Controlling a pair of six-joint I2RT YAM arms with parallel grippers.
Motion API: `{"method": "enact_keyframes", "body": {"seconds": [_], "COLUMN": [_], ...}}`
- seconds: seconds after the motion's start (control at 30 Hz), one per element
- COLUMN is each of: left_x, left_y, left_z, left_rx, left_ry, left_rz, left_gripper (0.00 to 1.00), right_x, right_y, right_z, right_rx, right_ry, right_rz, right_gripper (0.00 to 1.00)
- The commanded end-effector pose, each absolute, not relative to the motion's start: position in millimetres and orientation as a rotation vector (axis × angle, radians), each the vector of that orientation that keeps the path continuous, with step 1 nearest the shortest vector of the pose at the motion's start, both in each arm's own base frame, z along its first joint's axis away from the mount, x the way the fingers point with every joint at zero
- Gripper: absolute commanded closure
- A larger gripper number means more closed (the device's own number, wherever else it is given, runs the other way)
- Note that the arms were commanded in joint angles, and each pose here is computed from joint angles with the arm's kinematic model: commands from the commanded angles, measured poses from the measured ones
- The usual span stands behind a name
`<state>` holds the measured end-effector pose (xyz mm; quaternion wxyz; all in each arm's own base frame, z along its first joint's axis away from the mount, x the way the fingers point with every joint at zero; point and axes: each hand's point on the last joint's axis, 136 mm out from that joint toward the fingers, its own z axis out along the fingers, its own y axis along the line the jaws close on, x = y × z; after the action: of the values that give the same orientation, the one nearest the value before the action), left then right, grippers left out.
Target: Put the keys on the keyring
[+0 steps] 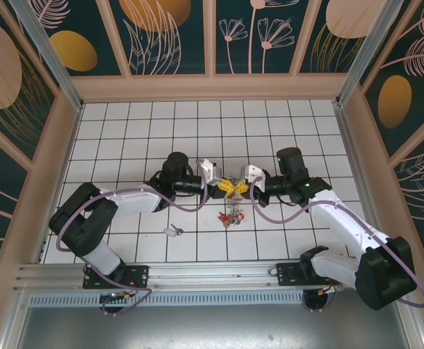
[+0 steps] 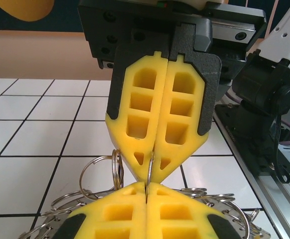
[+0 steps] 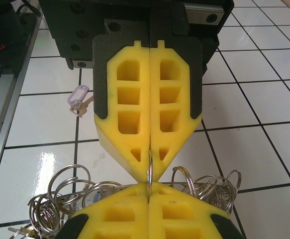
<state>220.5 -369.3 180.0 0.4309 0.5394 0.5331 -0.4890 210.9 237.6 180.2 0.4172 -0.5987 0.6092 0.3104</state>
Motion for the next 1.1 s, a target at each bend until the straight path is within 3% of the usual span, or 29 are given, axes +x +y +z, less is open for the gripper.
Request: {"method": "enact_keyframes", "body": {"seconds": [0.0, 0.07, 0.2, 0.47, 0.67, 1.07], "left_x": [212, 217, 226, 250, 278, 339], "left_y": [-374, -371, -361, -321, -286, -202], "left_z": [216, 215, 212, 226, 234, 238], "left_rx": [1.324, 1.304, 1.285, 1.214, 1.104, 0.806], "left_ry": [1.169, 1.19, 1.239, 1.295, 1.418, 1.645], "left_rz": [-1.232, -1.181, -1.125, -0.99, -0.931, -0.752], "left_gripper": [1.0, 1.0, 1.0, 1.0, 1.0, 1.0], "right_x": [208, 205, 208, 228, 221, 126], "right_y": [242, 239, 231, 220, 234, 335], "right_z": [191, 191, 194, 226, 238, 148], "right_rx": [-1.529, -1.524, -1.492, -1.248, -1.167, -1.678], "right_ry": [1.449, 1.454, 1.45, 1.446, 1.477, 1.33], "right_rz": [0.771, 0.788, 0.722, 0.584, 0.731, 0.866], "right_gripper": [0.98, 0.8, 0.63, 0.55, 0.53, 0.56]}}
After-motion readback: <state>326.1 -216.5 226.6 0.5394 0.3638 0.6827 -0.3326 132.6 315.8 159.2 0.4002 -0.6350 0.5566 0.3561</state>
